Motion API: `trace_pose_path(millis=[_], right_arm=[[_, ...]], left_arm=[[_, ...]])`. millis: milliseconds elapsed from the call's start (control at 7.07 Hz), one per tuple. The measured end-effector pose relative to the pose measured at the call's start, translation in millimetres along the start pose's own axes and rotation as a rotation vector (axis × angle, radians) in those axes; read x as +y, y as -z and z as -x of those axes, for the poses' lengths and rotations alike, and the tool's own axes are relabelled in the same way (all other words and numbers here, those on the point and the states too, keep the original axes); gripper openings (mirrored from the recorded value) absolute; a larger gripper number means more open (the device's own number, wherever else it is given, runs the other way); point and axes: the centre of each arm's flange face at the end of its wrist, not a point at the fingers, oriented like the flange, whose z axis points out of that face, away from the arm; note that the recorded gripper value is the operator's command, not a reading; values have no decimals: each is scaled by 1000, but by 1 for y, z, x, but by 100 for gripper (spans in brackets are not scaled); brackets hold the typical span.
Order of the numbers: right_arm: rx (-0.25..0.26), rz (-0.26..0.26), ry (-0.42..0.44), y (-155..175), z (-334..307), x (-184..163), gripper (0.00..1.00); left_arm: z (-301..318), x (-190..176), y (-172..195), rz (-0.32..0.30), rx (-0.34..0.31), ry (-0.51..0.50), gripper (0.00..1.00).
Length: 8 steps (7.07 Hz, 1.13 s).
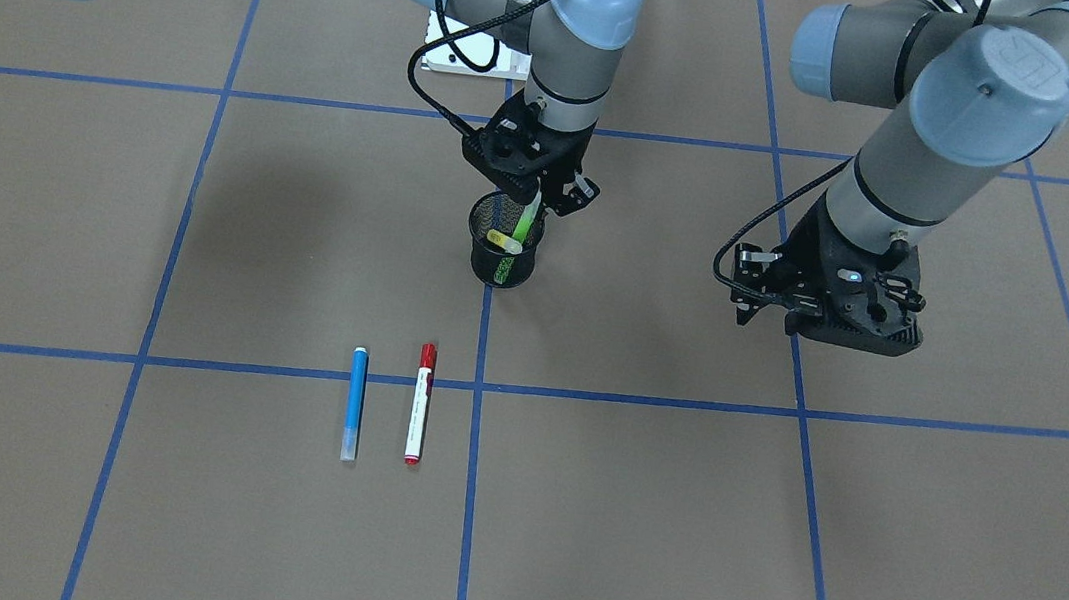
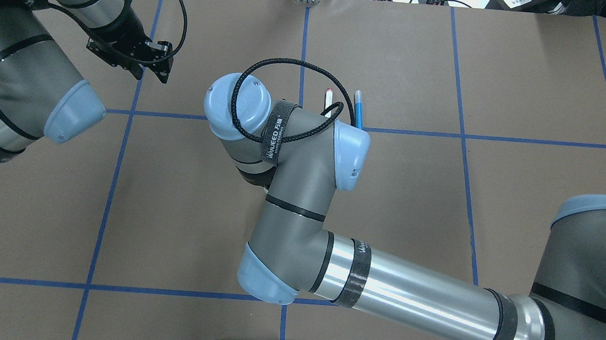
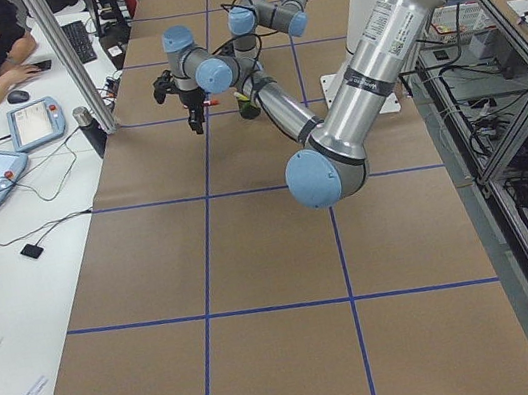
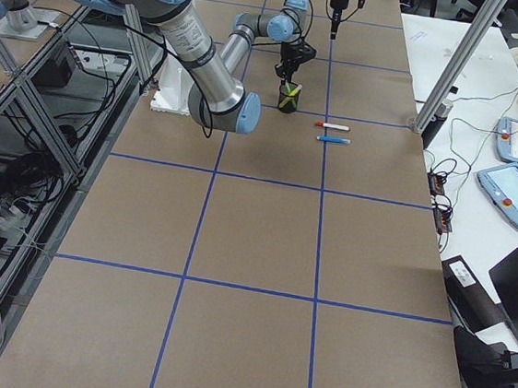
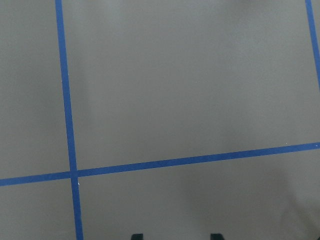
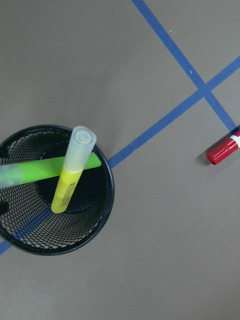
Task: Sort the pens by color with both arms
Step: 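Lower the right gripper into the cup onto the green highlighter, then close the right gripper and lift the green highlighter out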
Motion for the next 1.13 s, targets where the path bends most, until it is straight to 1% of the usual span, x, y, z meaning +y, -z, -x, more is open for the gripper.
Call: trace_pose_path(millis=[141, 565, 848, 1131], right_arm=[[0, 0, -1, 0, 0, 0, 21], [7, -2, -3, -1, -2, -2, 1], [20, -4, -5, 4, -7, -2, 0], [11, 1, -1, 25, -13, 2, 0]], left_arm=[[0, 0, 0, 0, 0, 0, 55], [0, 0, -1, 0, -1, 0, 55], [0, 0, -1, 1, -2, 0, 56], [0, 0, -1, 1, -2, 0, 56]])
